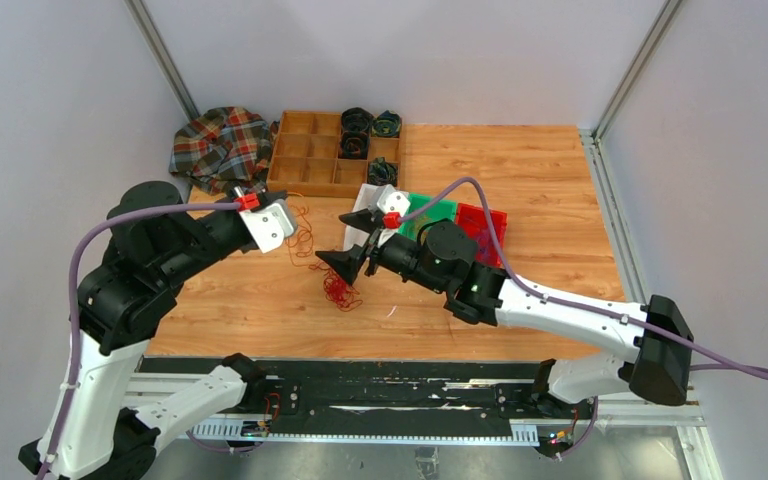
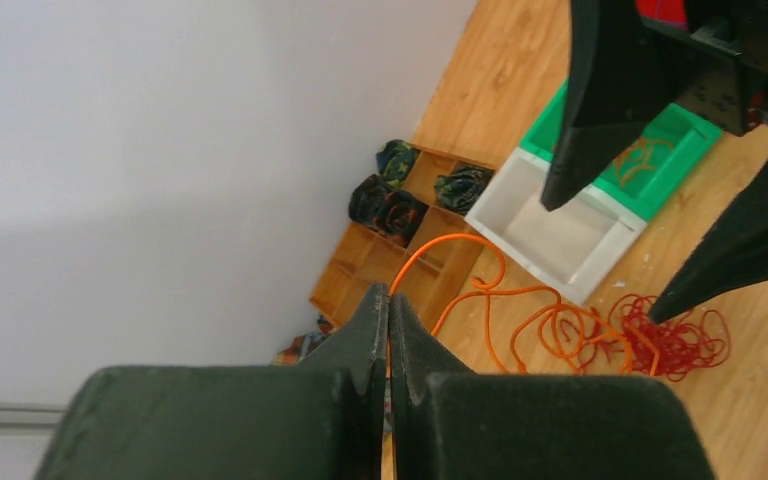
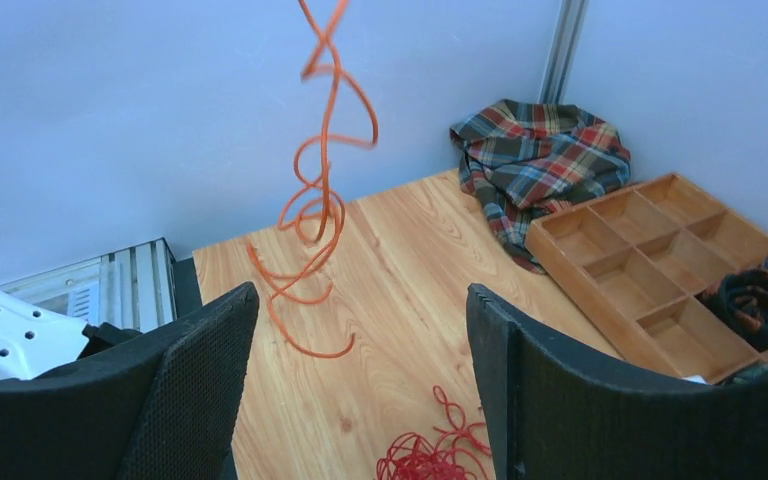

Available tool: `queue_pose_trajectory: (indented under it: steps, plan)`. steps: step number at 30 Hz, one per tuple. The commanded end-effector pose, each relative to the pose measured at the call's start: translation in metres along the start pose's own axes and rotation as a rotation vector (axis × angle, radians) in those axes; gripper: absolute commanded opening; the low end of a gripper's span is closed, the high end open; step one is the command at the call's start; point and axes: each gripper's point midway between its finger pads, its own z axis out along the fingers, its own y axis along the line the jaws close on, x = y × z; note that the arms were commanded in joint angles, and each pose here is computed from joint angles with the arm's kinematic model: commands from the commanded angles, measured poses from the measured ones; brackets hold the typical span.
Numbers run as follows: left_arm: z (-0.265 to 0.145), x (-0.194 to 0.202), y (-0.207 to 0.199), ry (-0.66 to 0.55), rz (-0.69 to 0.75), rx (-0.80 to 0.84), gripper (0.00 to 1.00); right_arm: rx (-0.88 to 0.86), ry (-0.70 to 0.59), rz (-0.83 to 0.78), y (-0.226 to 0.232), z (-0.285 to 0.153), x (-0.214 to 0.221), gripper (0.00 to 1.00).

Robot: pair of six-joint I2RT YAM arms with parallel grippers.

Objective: Untangle the cables

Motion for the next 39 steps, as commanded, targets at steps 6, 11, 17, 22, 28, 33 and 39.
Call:
queue_pose_trajectory:
  steps: [6, 11, 17, 22, 28, 33, 39]
  plan:
    - [0.0, -0.008, -0.024, -0.067, -0.115, 0.078, 0.0, -0.104, -0.008, -0.068, 0.007, 0.034, -0.018, 0.74]
    - [0.0, -0.011, -0.028, -0.079, -0.136, 0.099, 0.0, -0.093, -0.028, -0.059, 0.003, 0.053, -0.018, 0.65]
    - [-0.001, -0.009, -0.036, -0.072, -0.156, 0.131, 0.0, -0.028, -0.082, -0.024, -0.016, 0.054, -0.025, 0.16]
    - [0.008, 0.019, -0.041, 0.03, -0.156, 0.112, 0.54, 0.055, -0.06, 0.003, -0.047, 0.037, -0.017, 0.01]
    - [0.016, 0.077, -0.051, 0.248, -0.113, 0.082, 0.98, 0.29, 0.165, 0.029, -0.13, -0.012, 0.053, 0.01]
    - [0.016, 0.096, -0.069, 0.31, -0.122, 0.13, 0.98, 0.544, 0.372, 0.043, -0.207, -0.072, 0.112, 0.01]
    - [0.015, 0.104, -0.081, 0.329, -0.128, 0.168, 0.98, 0.726, 0.555, 0.052, -0.256, -0.113, 0.16, 0.01]
